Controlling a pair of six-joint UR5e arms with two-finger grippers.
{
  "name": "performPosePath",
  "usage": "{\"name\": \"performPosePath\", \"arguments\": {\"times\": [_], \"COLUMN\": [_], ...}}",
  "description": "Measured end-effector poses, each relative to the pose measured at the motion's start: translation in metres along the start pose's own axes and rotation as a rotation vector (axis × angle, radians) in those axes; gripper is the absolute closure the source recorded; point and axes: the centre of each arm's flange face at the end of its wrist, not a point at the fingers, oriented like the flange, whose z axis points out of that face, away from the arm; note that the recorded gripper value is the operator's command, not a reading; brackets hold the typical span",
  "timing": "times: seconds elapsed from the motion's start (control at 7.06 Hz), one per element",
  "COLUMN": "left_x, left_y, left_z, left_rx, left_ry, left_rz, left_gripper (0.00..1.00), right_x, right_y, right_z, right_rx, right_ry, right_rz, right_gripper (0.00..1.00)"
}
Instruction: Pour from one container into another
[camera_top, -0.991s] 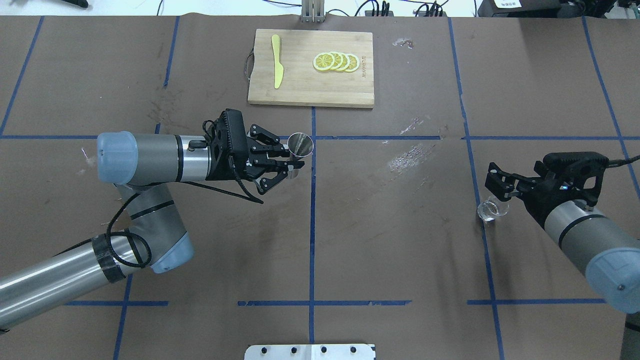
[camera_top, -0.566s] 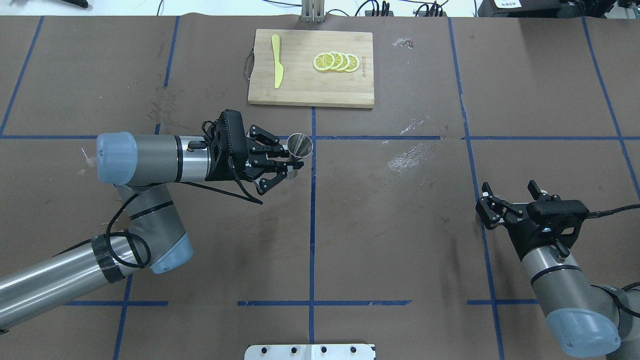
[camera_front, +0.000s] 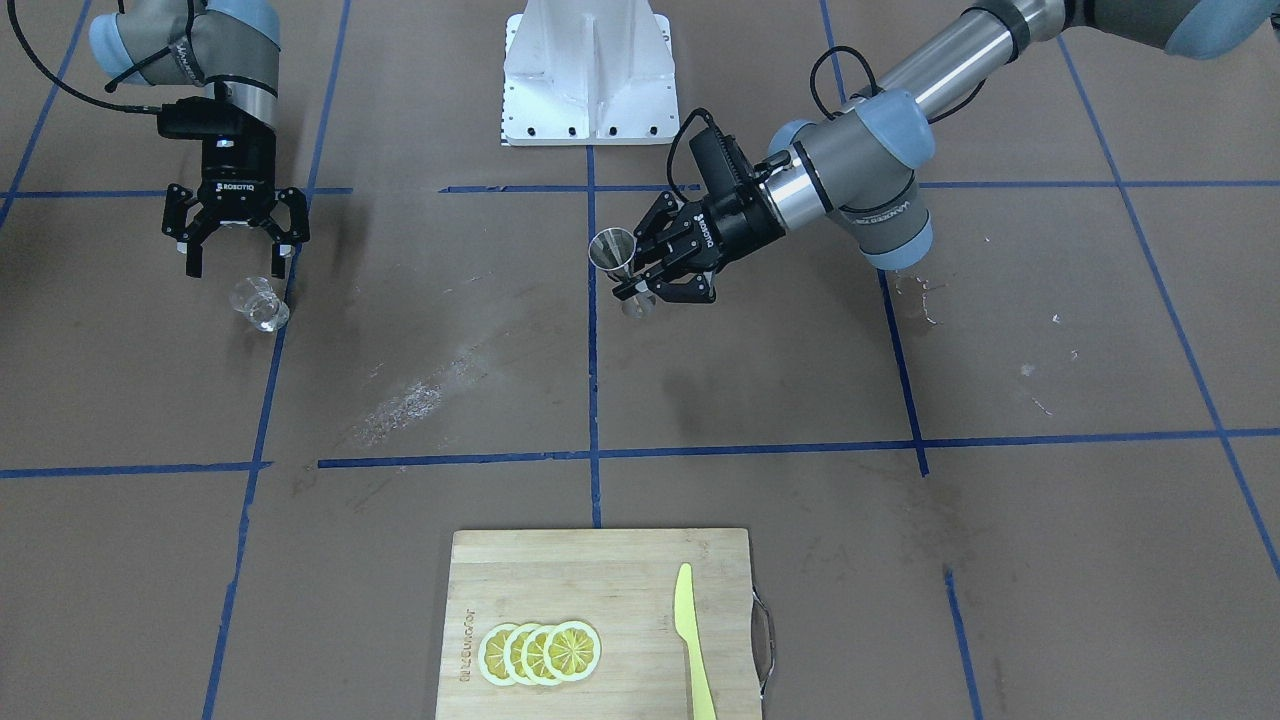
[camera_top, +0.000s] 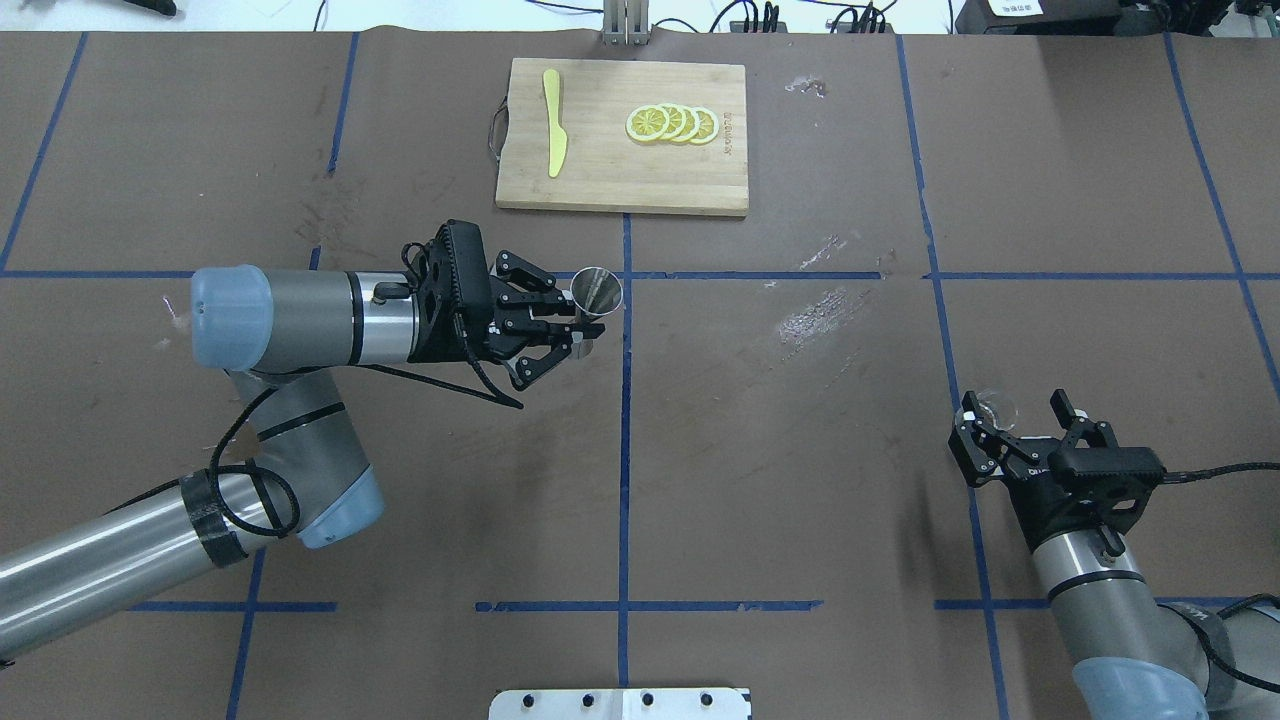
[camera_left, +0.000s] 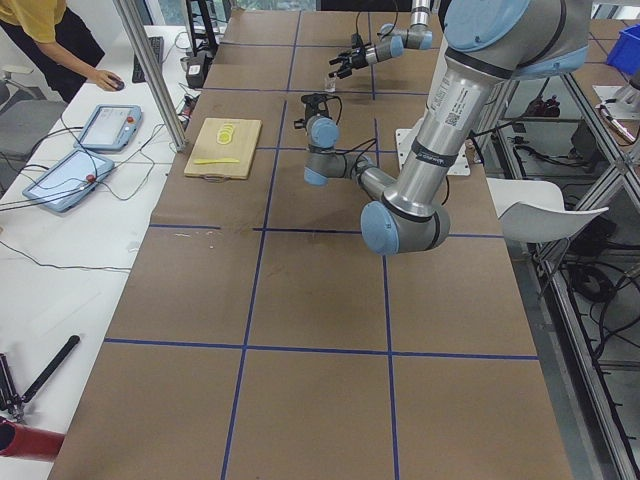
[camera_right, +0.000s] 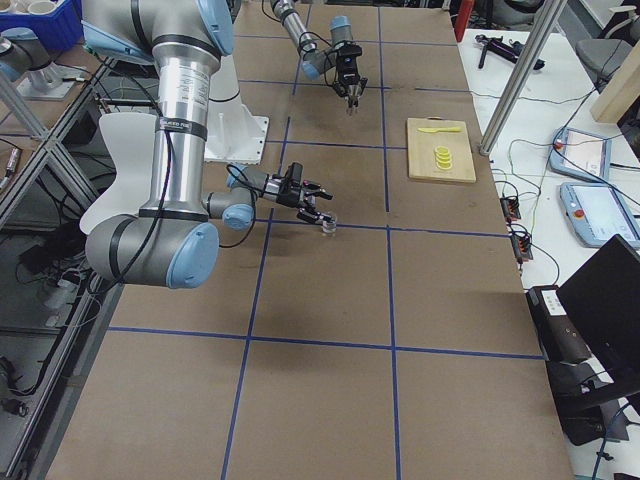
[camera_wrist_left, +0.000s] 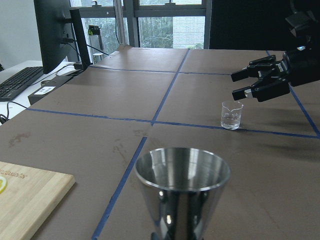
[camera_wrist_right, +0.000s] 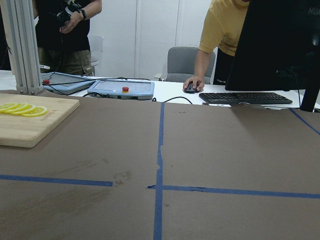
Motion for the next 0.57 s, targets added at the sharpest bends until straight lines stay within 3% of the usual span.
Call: {"name": "performPosePath", "arguments": {"times": [0.57], "left_x": [0.0], "left_y": [0.001], "left_z": [-0.001], "left_rx": [-0.002], "left_ry": [-0.001], "left_rz": [-0.001], "left_gripper": [1.0], "right_x": [-0.006], "right_y": [0.029], "right_z": [0.007], "right_rx": [0.009], "right_ry": [0.004], "right_rz": [0.007], "right_gripper": [0.01]}}
